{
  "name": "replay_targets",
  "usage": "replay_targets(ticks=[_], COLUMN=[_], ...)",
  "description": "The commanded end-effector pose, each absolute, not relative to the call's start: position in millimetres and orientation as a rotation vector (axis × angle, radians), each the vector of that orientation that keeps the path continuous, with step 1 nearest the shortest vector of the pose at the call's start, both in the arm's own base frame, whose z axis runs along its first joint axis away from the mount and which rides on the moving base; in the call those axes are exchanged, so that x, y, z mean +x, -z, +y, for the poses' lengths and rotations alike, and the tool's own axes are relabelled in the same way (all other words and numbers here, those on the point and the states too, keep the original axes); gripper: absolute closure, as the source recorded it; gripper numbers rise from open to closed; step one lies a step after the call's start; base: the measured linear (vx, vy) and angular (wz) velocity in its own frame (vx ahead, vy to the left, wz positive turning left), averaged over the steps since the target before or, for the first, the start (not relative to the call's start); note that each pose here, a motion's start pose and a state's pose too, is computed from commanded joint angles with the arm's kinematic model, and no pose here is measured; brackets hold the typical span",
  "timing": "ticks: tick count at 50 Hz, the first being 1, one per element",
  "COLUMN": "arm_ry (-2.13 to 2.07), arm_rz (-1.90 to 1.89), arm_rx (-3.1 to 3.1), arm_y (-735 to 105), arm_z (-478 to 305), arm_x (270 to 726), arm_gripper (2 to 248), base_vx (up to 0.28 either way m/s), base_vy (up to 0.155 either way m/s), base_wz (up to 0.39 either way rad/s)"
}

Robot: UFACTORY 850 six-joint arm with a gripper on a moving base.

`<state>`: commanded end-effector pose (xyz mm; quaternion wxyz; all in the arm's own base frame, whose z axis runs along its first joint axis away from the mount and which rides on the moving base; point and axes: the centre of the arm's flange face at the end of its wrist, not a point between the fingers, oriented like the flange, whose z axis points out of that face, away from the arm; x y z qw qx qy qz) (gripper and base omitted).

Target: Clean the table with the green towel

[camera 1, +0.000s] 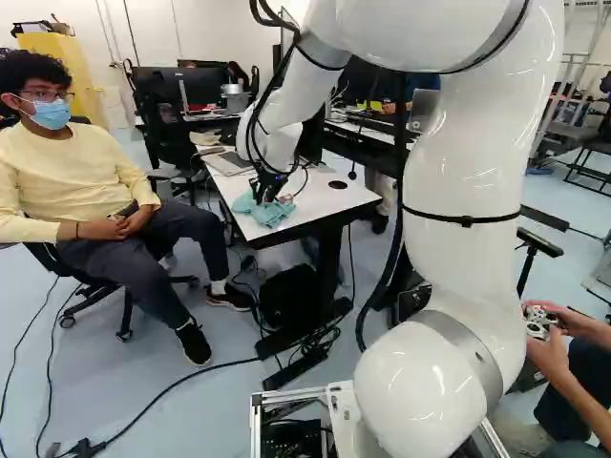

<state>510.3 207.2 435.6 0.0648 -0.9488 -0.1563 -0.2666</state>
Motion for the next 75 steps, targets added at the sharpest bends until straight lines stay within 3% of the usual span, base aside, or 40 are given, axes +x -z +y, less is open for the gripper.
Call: replay_targets(ticks=[26, 75], arm_ry=[0.804, 0.888], arm_rz=[-0.562, -0.552], arm_rx=[-2.827, -2.787], arm_y=[-435.1, -475.6], arm_z=[246.7, 242.3], arm_x=[508.2, 502.0], arm_gripper=[199, 199], base_vx=[0.000, 0.000], base_vy=[0.000, 0.000], base_wz=[0.000, 0.000])
